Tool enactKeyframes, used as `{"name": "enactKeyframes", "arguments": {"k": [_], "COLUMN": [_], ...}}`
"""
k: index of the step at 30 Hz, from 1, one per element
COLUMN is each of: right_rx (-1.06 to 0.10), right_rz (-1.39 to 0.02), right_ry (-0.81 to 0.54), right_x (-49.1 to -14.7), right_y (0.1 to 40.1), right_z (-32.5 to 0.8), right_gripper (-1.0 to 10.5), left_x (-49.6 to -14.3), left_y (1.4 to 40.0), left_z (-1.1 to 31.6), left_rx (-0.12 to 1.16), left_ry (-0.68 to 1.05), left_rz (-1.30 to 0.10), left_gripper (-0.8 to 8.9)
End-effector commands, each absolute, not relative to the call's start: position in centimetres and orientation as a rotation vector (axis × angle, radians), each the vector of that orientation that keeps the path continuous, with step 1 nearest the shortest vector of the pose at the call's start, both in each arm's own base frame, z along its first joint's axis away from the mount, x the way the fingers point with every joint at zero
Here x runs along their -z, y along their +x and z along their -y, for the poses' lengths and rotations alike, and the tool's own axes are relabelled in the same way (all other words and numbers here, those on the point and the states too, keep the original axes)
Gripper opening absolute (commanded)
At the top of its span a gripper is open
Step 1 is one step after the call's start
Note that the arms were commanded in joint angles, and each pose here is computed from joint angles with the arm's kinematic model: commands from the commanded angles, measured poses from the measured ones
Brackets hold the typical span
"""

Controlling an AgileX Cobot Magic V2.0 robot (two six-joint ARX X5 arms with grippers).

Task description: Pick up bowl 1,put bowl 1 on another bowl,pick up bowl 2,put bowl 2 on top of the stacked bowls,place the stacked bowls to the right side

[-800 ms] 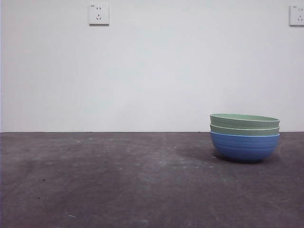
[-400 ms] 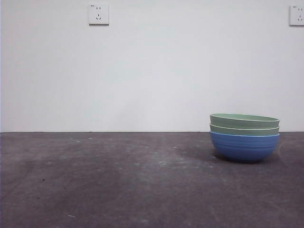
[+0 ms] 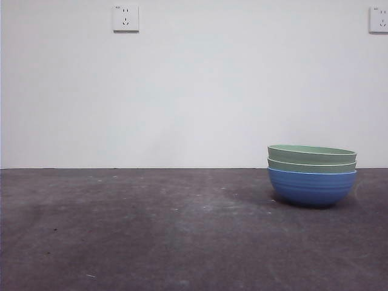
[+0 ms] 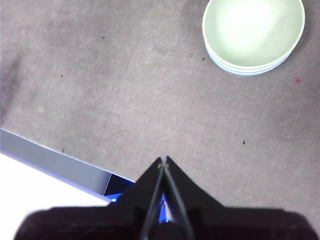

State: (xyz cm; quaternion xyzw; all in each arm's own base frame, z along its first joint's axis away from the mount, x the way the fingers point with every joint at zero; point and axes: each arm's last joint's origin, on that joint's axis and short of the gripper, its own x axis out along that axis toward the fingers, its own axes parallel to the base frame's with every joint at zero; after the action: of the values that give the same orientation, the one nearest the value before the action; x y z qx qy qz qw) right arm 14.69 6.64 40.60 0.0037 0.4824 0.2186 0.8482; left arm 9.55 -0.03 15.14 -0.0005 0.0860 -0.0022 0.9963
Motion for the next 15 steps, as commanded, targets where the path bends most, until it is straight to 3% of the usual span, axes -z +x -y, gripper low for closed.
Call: {"name": "enactKeyframes", "arguments": {"k": [1,5,9,15], "right_rx": [-0.448,-0.368,-0.431,-0.340], "right_rz": [-0.969,-0.705,-0.444,-0.267], "right_ry": [-0.055,-0.028,0.027,0.025], "right_x": [-40.7,-42.7,-43.6,-38.2], "right_y": [14.7,14.8,13.7,12.1], "right_z": [-6.2,-4.8,-4.0,-2.3], "right_gripper": [0.0,0.0,0.0,0.0], "left_x": [-14.7,-14.7,-14.7,-14.7], "left_y": [9.6,9.6,9.6,9.6], "left_z": [0.0,0.0,0.0,0.0], "left_rx": [-0.001,-0.001,-0.001,-0.001], "left_ry": [-0.007,-0.007,-0.007,-0.007], "left_rz": [-0.183,-0.183,-0.183,-0.183], "left_gripper": [-0.03,-0.03,-0.03,-0.03]}}
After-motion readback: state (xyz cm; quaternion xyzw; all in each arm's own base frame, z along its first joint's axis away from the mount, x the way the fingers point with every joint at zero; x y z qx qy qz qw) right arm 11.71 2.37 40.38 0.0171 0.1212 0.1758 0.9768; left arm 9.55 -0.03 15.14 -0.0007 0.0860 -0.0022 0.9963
